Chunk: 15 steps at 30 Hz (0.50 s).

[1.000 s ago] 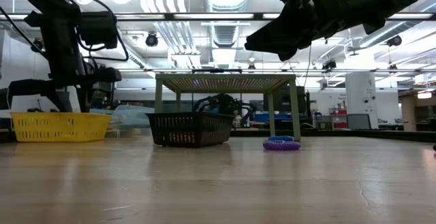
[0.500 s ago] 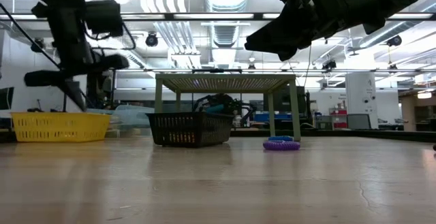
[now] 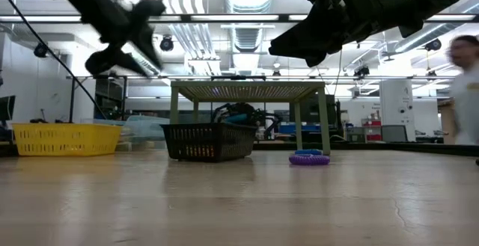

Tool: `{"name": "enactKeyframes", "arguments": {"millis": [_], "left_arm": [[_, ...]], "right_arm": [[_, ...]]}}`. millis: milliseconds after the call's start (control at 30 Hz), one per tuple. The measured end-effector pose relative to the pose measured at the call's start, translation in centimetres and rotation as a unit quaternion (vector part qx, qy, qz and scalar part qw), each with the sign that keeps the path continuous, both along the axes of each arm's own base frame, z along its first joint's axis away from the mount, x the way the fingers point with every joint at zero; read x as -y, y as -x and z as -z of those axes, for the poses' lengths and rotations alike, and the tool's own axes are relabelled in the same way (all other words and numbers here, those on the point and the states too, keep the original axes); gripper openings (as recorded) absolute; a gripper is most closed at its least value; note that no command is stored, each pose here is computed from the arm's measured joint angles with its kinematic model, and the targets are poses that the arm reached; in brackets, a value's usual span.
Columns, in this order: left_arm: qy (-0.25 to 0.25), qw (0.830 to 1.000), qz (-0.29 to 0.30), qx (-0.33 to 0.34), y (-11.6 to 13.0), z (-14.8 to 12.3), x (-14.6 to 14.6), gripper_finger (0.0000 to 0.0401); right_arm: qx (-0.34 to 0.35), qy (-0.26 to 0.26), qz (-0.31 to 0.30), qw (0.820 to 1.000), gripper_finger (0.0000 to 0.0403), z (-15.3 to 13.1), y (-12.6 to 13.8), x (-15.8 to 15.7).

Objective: Pick & Place Office Desk Supplies
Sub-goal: Put the violet spring rubber band into the yellow bin

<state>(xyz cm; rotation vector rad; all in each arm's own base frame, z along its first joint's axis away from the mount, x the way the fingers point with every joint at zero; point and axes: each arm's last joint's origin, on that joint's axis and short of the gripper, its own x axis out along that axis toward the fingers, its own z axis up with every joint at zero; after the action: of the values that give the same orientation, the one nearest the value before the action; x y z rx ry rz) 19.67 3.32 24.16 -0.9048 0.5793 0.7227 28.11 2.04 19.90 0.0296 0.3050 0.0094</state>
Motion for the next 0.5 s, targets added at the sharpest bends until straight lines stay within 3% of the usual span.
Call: {"name": "enactKeyframes", "arguments": {"millis": [67,133,267,400,500], "left_arm": [[-0.055,0.996,0.064,0.032,-0.9,-0.7,1.1,0.0147],[-0.127,0.979,0.150,0.060,-1.6,-1.5,2.4,0.0147],[-0.255,0.905,0.328,0.095,-2.3,-2.6,5.5,0.0145],[-0.292,0.863,0.397,0.110,-2.1,-2.8,8.1,0.0145],[-0.322,0.850,0.405,0.099,-2.3,-2.5,9.1,0.0145]], "right_arm": [[0.000,0.001,0.000,1.000,0.0112,0.0,0.0,0.0],[0.000,0.000,0.000,1.000,0.0111,0.0,0.0,0.0],[0.000,0.000,0.000,1.000,0.0112,0.0,0.0,0.0],[0.000,0.001,0.000,1.000,0.0111,0.0,0.0,0.0],[0.000,0.001,0.000,1.000,0.0112,0.0,0.0,0.0]]}}
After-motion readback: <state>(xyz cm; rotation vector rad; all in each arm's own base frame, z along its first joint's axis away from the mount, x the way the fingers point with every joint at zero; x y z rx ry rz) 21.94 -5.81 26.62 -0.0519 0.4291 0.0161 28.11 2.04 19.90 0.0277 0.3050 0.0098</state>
